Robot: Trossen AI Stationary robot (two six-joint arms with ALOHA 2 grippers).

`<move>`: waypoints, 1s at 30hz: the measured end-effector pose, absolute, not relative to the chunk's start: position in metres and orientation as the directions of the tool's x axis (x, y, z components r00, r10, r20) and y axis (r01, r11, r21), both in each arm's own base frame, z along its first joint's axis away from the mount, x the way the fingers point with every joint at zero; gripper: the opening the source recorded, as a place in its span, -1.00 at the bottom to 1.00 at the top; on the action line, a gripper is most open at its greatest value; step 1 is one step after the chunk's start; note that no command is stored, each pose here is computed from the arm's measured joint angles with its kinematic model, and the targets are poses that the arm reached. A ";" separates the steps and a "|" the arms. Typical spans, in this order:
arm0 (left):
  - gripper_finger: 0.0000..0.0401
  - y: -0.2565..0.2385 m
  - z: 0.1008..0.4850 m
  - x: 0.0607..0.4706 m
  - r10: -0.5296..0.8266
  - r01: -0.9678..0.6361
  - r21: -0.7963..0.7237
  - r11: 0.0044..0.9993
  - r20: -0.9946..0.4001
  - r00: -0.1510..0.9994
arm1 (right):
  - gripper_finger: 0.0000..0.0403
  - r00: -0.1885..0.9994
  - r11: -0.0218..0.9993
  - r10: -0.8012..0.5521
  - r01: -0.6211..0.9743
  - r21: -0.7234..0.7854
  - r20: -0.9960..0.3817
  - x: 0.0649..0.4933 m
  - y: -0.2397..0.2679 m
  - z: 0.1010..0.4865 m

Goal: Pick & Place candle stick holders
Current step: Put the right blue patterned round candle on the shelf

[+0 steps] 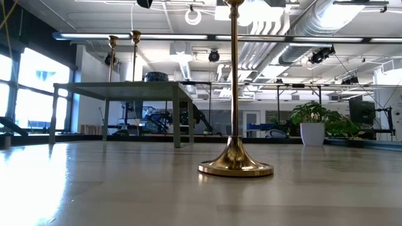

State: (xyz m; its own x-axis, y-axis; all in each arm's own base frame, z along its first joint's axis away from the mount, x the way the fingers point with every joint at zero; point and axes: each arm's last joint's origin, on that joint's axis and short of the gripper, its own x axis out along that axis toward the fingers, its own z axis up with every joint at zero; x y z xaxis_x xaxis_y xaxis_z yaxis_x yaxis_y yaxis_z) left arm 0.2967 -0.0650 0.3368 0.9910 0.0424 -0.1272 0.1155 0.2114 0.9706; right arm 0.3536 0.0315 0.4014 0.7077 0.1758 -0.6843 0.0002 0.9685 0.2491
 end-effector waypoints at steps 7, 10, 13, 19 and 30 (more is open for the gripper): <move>0.39 -0.065 0.337 0.297 0.030 0.116 0.970 0.213 -0.125 0.992 | 0.45 0.708 0.968 0.180 -0.003 0.252 -0.683 0.354 0.032 0.402; 0.39 -0.065 0.338 0.297 0.030 0.108 0.971 0.215 -0.117 0.993 | 0.45 0.709 0.968 0.179 -0.003 0.252 -0.682 0.354 0.032 0.402; 0.39 -0.065 0.338 0.297 0.030 0.101 0.971 0.217 -0.110 0.993 | 0.45 0.709 0.968 0.179 -0.003 0.252 -0.682 0.354 0.032 0.402; 0.39 -0.066 0.339 0.297 0.023 0.099 0.971 0.217 -0.107 0.994 | 0.45 0.707 0.966 0.186 -0.007 0.257 -0.682 0.354 0.032 0.402; 0.39 -0.068 0.331 0.308 0.034 0.076 0.978 0.195 -0.085 0.996 | 0.45 0.707 0.966 0.188 -0.006 0.259 -0.682 0.354 0.032 0.402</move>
State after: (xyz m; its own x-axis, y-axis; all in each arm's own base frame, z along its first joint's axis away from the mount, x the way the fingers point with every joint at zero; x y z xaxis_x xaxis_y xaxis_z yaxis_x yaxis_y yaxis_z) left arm 0.3084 -0.0680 0.3314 0.9958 0.0345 -0.0846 0.0763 0.1954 0.9777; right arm 0.3535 0.0318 0.4017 0.7066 0.1875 -0.6823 -0.0061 0.9658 0.2591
